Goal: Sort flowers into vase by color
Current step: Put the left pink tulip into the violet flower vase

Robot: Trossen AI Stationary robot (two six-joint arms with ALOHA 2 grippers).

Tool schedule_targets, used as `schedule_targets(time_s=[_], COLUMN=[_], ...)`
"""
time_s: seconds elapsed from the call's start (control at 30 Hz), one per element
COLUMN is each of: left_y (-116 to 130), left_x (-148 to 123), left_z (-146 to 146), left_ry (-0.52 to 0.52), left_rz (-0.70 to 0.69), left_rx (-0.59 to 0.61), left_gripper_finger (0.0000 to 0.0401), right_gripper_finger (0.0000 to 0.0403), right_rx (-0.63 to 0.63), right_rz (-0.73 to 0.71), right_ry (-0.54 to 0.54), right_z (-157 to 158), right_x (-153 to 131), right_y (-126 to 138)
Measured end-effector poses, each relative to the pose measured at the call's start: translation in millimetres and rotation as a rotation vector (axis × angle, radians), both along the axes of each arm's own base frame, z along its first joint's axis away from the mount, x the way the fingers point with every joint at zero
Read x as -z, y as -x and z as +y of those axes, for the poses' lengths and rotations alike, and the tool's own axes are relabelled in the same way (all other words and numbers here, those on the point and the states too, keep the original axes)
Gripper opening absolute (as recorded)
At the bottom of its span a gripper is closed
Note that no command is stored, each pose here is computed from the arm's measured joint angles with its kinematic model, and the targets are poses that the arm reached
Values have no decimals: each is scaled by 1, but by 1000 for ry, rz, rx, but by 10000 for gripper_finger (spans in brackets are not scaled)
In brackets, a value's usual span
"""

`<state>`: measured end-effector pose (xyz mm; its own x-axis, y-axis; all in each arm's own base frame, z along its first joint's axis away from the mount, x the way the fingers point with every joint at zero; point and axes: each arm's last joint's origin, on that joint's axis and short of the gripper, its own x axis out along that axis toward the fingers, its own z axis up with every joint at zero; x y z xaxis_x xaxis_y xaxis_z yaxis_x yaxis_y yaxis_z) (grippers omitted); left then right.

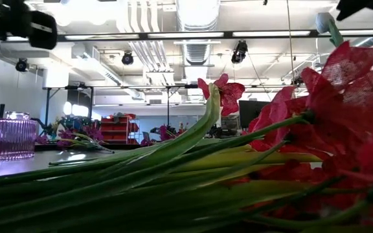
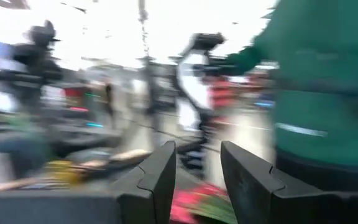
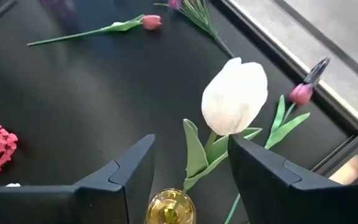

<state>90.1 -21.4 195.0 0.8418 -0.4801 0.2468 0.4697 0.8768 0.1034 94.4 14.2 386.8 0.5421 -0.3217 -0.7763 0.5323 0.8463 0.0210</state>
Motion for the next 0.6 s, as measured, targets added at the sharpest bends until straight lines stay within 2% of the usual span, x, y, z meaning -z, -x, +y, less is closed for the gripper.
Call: schedule_targets(time_s=[0.1, 0.23, 0.3, 0.4, 0.5, 0.6], left_y=[0, 1, 3, 7, 12, 19], left_x=[-7, -14, -18, -24, -33, -45], left_z=[5, 10, 12, 12, 16, 18], left_ry=[60, 152, 223, 336, 369, 389], left_rz=[-71, -122, -152, -189, -313, -464], left_rx=[-179, -331, -345, -305, -404, -427], left_gripper_finger=[114, 114, 114, 114, 114, 114], right_gripper_finger=[196, 195, 194, 194, 194, 194], right_rx=[-8, -20, -23, -10, 5, 7], right_rz=[14, -5, -25, -65, -112, -172], right_ry=[45, 63, 62, 61, 48, 32], right_z=[2, 5, 5, 6, 7, 9], right_x=[-13, -29, -38, -48, -56, -64], right_y=[-9, -20, -22, -25, -28, -35])
